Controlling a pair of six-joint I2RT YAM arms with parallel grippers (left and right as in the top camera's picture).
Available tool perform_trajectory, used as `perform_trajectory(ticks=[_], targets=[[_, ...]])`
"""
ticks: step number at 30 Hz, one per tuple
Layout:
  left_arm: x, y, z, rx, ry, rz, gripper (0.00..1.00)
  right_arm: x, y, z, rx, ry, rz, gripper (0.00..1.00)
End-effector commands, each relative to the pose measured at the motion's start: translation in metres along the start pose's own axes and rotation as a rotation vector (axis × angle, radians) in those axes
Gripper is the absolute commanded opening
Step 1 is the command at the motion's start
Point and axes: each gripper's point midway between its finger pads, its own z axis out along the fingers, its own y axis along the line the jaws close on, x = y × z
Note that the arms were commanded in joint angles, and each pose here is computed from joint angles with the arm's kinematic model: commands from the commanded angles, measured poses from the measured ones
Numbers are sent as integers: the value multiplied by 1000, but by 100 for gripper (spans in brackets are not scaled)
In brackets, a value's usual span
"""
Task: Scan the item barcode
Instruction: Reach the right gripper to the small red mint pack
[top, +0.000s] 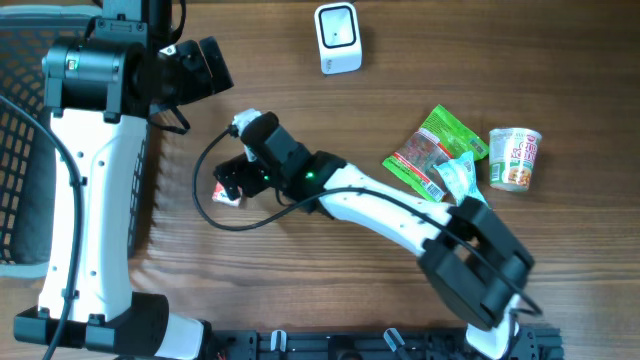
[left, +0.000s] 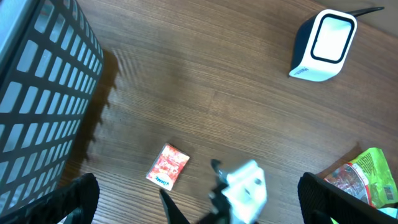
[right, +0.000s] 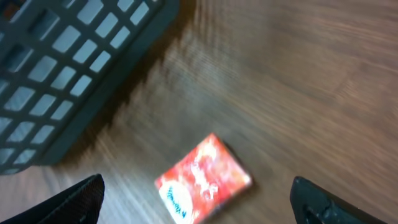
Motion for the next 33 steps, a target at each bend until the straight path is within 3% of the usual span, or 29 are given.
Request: perform_trajectory(ticks=[1, 5, 13, 28, 30, 31, 33], targets=[[-1, 1, -1, 3, -1, 16, 100, 6, 2, 26, 63, -38, -77, 96], [-1, 1, -1, 3, -1, 16, 100, 21, 11, 50, 71, -56, -194, 96], [-1, 1, -1, 3, -1, 16, 100, 54, -20, 56, 193, 58, -186, 96], [-1, 1, -1, 3, -1, 16, 100, 58, -74, -41, 404, 276, -88, 87], [-1, 1, -1, 3, -1, 16, 100, 60, -77, -47, 416, 285, -56, 90], [-1, 1, -1, 3, -1, 16, 100, 59, -80, -48, 416, 282, -10, 98], [-1, 1, -1, 3, -1, 16, 100, 58, -78, -45, 349, 291, 47, 100]])
